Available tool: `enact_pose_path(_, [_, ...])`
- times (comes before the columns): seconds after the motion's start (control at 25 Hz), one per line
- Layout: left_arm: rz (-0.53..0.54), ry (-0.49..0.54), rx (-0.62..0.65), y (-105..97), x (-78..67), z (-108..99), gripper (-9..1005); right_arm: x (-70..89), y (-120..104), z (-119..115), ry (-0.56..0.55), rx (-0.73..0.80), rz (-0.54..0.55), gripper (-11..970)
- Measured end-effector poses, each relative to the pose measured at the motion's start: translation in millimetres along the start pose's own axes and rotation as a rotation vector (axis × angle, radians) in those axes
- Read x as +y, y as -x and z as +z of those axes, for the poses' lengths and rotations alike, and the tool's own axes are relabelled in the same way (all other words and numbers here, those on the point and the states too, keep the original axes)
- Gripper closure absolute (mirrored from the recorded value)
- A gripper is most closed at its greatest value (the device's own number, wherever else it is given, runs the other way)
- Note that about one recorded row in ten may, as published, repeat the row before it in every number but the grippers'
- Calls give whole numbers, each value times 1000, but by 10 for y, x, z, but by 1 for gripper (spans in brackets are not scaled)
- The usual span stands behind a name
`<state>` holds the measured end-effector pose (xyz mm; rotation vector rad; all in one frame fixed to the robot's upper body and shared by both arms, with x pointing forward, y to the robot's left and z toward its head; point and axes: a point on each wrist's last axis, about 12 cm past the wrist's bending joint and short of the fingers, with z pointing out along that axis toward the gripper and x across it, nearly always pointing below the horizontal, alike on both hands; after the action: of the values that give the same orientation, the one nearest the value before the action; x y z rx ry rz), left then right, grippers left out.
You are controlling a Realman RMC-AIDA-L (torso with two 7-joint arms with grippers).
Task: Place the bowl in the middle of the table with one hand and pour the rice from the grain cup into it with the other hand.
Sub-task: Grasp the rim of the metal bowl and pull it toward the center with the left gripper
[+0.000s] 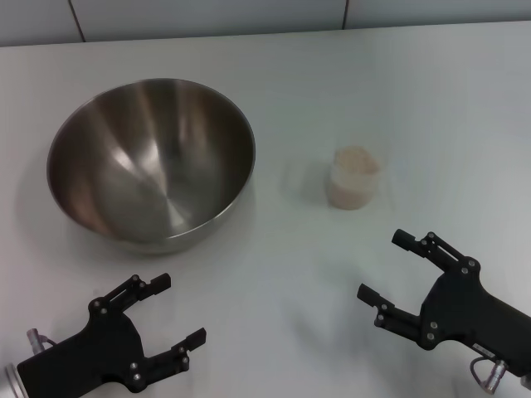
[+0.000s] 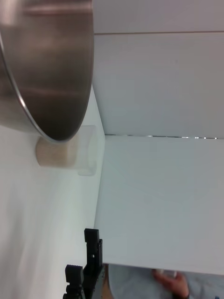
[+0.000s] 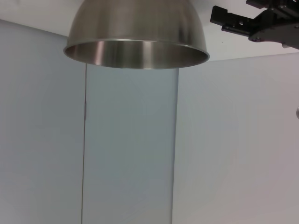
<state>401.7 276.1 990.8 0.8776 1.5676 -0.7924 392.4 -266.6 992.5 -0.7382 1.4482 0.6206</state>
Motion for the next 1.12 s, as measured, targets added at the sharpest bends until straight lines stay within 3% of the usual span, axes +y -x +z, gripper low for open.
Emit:
enact_pose_path(0.52, [-1,-2,-14,12,-10,2,139,6,-5,-9,-3,3,2,125])
enact_pose_path(0.68, [32,15,-104,97,-37,-60,140,4,-7,-1,-4,4,1,125])
enact_pose_path(0.8, [26,64,-268,283,17,-136,140,0,-6,6,-3,4,1,125])
enact_pose_path(0.88, [18,79,-294,322,55,-149,141,1,-6,7,-3,4,1,126])
enact_pose_path(0.96, [-53,143,-338,462,316,-194,141,4,-7,8,-3,4,3,126])
enact_pose_path(1.04, [-61,154,-340,490,373,-203,141,11,-10,12,-3,4,5,126])
enact_pose_path(1.12, [-114,215,-302,669,747,-267,142,12,-13,19,-3,6,6,126])
